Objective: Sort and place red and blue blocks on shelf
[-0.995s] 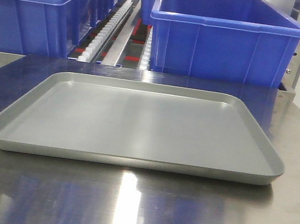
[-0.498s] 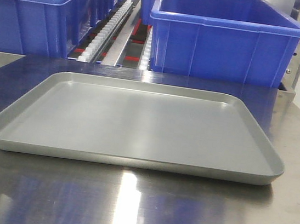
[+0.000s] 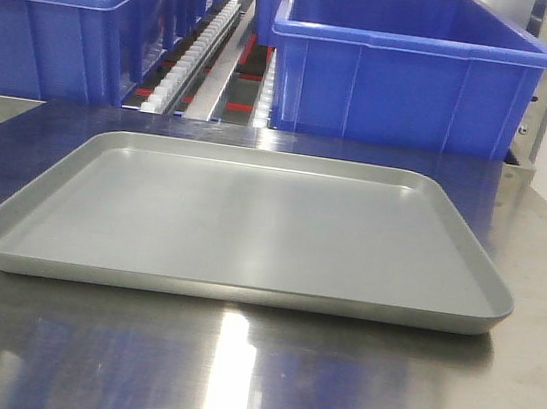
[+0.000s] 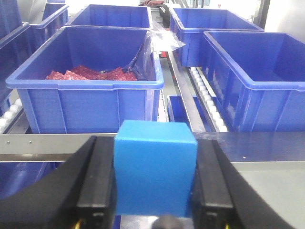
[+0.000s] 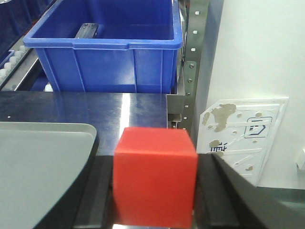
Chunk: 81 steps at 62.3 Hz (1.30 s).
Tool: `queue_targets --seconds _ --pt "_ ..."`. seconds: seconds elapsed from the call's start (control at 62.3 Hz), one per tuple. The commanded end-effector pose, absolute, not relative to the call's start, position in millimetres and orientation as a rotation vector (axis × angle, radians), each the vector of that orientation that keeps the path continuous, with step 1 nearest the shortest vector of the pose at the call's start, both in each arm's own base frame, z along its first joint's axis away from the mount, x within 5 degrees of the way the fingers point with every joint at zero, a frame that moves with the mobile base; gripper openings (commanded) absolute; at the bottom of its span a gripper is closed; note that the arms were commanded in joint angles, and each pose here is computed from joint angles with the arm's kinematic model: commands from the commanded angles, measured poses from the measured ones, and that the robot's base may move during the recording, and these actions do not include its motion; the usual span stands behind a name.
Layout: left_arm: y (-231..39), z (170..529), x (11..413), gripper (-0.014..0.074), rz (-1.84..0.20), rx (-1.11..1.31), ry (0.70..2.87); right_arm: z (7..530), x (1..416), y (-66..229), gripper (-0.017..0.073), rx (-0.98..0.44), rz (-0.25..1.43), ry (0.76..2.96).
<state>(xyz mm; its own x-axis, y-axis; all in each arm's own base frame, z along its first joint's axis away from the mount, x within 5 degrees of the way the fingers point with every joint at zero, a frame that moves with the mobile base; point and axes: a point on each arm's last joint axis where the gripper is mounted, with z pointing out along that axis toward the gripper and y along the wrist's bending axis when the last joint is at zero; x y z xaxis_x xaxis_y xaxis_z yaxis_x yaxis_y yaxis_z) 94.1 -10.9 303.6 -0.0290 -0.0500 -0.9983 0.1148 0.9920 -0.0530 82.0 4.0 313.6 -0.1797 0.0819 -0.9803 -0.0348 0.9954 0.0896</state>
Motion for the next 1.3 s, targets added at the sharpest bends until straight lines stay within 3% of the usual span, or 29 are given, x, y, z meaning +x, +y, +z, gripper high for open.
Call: queue_targets --seconds 0.0,1.284 --pt "-7.9 319.4 94.1 0.0123 -0.121 0.013 1.504 329.7 82.2 3.8 0.0053 0.024 0.097 1.645" --pt "-7.9 319.4 94.1 0.0123 -0.121 0.013 1.504 329.7 82.2 3.8 0.0053 0.024 0.097 1.645"
